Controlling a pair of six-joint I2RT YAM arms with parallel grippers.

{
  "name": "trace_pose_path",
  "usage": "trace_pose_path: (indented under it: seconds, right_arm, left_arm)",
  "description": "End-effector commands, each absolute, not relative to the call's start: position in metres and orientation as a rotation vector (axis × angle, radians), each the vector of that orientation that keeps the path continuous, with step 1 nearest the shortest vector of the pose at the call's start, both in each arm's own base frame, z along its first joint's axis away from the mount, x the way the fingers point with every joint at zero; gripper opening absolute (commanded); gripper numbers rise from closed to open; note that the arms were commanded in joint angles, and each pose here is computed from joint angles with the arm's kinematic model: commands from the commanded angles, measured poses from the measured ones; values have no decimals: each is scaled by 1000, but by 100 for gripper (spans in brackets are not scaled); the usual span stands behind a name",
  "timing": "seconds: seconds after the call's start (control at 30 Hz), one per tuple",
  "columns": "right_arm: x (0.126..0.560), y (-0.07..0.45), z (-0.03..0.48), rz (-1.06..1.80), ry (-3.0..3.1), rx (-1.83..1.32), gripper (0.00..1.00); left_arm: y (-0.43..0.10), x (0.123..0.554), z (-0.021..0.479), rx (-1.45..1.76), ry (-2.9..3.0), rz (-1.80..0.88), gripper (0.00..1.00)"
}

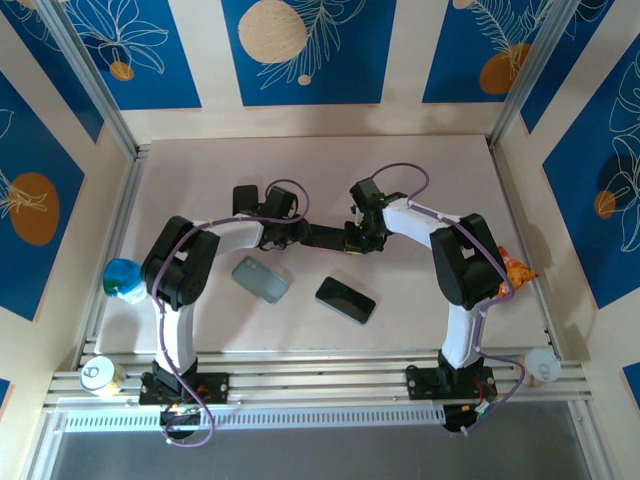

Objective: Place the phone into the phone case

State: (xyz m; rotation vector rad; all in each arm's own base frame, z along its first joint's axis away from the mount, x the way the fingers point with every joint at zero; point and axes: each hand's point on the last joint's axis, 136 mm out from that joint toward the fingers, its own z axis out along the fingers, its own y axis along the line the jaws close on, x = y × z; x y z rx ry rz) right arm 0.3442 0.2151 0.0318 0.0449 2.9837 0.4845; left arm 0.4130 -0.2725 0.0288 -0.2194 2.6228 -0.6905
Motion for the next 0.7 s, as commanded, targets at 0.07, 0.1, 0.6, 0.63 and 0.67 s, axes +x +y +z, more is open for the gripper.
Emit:
trace_pose_path:
  seconds: [0.07,0.1,0.6,0.63,0.67]
  right_arm:
    - [302,217,-28,300,3166,-34,0]
    - [296,216,-32,277,3182,-39,0]
    - [235,221,-78,143,3336,-75,0]
    - [236,223,-72,164,3328,-61,0]
    - [236,225,-66,193,3319,-41,0]
  left_arm:
    - [-268,390,-10,-184,2775,-607,25]
    - [-267,390,-11,-186,2777,-604,25]
    - [-267,384,-14,-188,2792,-607,24]
    - [-267,383,-15,-186,2793,-606,24]
    - [-267,383,-14,-187,2791,-606,24]
